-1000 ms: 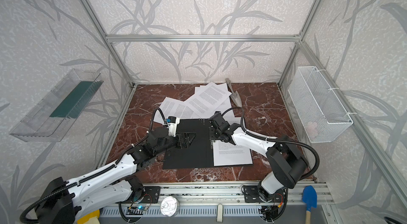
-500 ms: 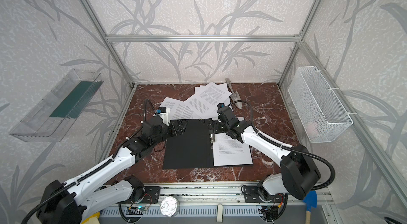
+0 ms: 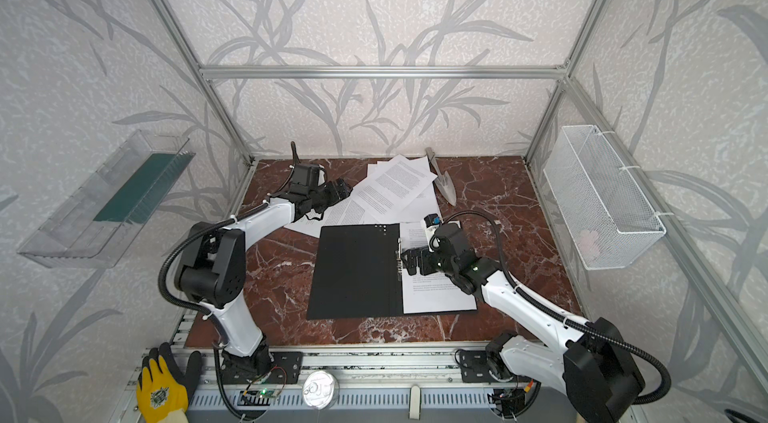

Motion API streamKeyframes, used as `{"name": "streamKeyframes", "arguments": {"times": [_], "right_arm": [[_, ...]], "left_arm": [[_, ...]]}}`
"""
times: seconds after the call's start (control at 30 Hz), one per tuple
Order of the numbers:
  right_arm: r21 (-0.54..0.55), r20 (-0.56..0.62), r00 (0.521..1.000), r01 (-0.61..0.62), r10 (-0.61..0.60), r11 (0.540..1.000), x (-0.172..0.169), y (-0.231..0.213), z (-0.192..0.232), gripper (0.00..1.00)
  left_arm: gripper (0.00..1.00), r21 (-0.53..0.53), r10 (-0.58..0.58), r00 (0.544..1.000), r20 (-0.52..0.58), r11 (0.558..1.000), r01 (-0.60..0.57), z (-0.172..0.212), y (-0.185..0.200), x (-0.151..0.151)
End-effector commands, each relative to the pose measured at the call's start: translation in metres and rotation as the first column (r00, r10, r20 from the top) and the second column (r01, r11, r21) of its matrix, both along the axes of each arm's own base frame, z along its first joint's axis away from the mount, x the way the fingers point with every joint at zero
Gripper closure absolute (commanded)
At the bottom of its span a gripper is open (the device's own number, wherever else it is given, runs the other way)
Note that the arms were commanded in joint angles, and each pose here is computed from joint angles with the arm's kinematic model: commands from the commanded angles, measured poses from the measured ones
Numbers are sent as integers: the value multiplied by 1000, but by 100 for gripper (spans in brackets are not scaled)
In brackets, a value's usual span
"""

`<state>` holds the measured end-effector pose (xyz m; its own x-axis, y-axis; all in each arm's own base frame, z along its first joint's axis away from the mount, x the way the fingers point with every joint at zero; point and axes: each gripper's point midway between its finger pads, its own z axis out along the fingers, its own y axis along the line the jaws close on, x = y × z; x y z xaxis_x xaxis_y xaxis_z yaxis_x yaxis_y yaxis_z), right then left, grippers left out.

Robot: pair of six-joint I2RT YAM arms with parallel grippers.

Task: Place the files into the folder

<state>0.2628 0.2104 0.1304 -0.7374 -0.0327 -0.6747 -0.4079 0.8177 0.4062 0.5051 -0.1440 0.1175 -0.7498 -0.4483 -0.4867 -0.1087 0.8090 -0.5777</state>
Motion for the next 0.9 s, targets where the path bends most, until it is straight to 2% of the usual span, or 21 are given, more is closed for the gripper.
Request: {"name": "streamKeyframes", "arguments": {"times": [0.0,0.2,0.33,0.47,0.77,0.87], "right_arm": [[77,73,997,-33,28,997,5,9,16,1],[144,57,997,-62,54,988,3,20,13,1],[141,48,997,-62,56,988,4,21,9,1],[138,42,998,-61,56,989,4,21,7,1],[123,31,998,-51,47,991,6,20,3,1],[126,31,998,-51,48,991,6,20,4,1]], "left_arm": [[12,9,-131,987,-98,991,132,-29,6,20],[13,7,-305,936,-176,951,311,-54,7,55],[13,-17,-374,901,-218,925,380,-64,3,65],[13,-67,-422,884,-203,906,417,-69,-8,72],[13,-143,-499,833,-239,866,479,-79,-27,55],[13,-138,-509,822,-254,860,491,-80,-30,49]]}}
